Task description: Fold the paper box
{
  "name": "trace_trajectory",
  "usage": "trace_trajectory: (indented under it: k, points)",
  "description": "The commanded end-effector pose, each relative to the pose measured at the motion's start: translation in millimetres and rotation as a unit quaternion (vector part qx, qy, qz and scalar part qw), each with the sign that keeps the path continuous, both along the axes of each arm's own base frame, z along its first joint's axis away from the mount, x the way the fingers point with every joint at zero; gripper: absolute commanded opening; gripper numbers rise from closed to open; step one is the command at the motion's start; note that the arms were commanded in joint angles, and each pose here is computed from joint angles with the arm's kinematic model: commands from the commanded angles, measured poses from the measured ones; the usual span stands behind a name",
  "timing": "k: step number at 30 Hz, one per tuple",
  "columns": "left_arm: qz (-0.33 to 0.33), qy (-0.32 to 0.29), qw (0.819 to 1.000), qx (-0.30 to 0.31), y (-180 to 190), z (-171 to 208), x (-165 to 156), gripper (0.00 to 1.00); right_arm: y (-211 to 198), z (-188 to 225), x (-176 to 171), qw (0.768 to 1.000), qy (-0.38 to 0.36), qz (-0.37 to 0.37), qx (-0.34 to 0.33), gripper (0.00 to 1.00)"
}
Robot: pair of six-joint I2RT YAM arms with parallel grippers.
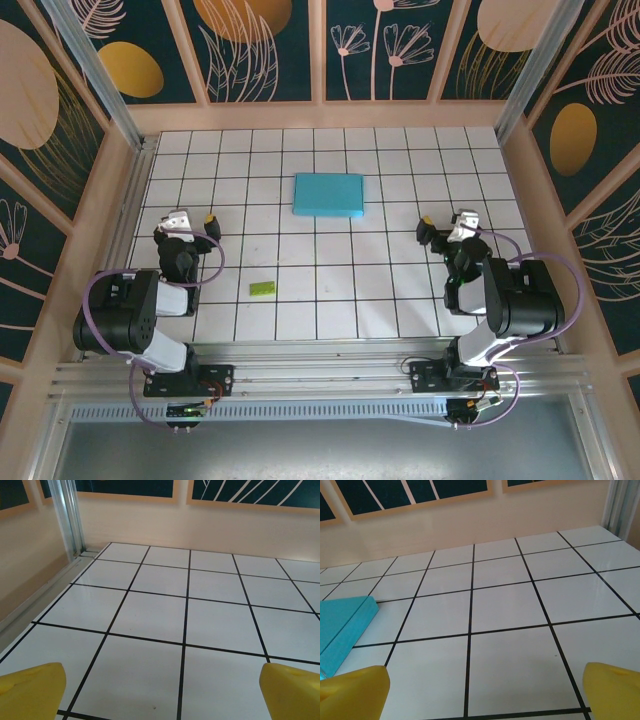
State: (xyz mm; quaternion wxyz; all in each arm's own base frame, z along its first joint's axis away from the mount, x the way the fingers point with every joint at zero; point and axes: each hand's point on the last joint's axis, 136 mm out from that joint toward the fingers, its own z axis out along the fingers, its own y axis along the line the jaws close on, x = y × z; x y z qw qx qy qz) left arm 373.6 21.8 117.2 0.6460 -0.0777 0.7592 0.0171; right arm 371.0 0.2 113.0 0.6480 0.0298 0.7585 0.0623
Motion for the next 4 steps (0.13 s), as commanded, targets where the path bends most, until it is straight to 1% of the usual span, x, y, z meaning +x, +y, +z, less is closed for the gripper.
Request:
trace_trajectory:
  k: [1, 4]
  points:
    - [-0.01, -0.033, 0.999, 0.005, -1.8, 18.4, 4.3, 0.99, -4.5, 13.3, 5.8, 1.0, -0.023, -0.01, -0.007, 0.99]
    - [-0.01, -0.033, 0.999, 0.005, -1.8, 18.2, 4.1, 0.99, -4.7, 16.1, 1.8, 0.999, -0.033, -0.011, -0.007, 0.99]
